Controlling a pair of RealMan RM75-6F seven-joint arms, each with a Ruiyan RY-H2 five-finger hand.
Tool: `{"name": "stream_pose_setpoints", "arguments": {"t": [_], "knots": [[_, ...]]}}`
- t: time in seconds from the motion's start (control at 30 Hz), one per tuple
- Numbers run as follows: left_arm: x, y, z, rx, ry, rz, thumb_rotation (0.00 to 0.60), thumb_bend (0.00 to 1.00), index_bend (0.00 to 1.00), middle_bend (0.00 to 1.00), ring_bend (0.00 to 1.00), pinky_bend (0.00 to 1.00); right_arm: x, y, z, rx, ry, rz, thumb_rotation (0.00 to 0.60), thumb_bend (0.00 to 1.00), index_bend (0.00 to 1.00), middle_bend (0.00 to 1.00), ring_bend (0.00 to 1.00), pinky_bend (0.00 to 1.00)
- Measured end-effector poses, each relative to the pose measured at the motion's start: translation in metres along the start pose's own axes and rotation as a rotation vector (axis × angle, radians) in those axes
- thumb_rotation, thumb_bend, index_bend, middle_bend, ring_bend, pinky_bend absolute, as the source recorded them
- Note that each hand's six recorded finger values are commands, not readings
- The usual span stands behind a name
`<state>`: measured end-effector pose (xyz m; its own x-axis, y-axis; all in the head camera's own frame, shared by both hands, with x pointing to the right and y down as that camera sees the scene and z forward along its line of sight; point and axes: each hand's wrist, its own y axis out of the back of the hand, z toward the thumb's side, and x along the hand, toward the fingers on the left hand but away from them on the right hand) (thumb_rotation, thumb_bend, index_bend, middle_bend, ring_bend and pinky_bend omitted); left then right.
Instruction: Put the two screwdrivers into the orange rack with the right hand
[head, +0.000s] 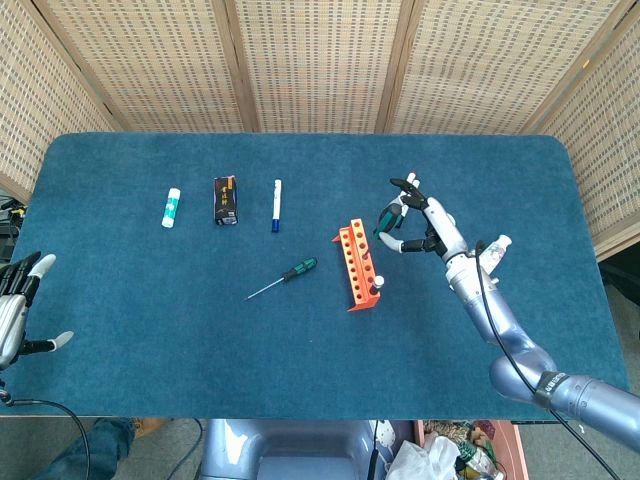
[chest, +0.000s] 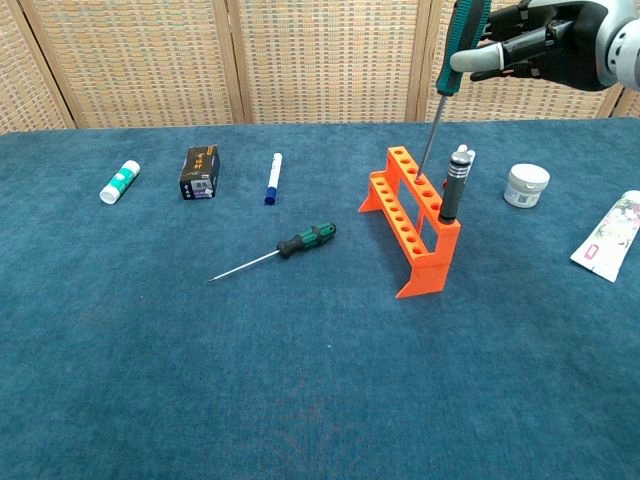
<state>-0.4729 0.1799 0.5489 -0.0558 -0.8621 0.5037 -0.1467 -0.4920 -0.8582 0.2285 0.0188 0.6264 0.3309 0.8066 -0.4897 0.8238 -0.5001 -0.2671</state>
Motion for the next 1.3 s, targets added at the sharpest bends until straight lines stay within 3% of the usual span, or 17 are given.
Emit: {"name": "stream_pose_setpoints", "arguments": {"t": [0.93, 1.3], "knots": [[0.000, -0.001, 0.001, 0.001, -0.001, -0.002, 0.600, 0.00, 0.00, 0.00, 0.00, 0.00, 0.001, 0.002, -0.022, 0.028, -0.039, -0.001, 0.600, 0.43, 0.68, 0.08, 0.00, 0.08], [-0.001, -0.001, 0.001, 0.001, -0.001, -0.003, 0.600, 0.00, 0.00, 0.00, 0.00, 0.00, -0.001, -0.011, -0.036, 0.105, -0.057, 0.026, 0.600, 0.43, 0.68, 0.08, 0.00, 0.08]]}}
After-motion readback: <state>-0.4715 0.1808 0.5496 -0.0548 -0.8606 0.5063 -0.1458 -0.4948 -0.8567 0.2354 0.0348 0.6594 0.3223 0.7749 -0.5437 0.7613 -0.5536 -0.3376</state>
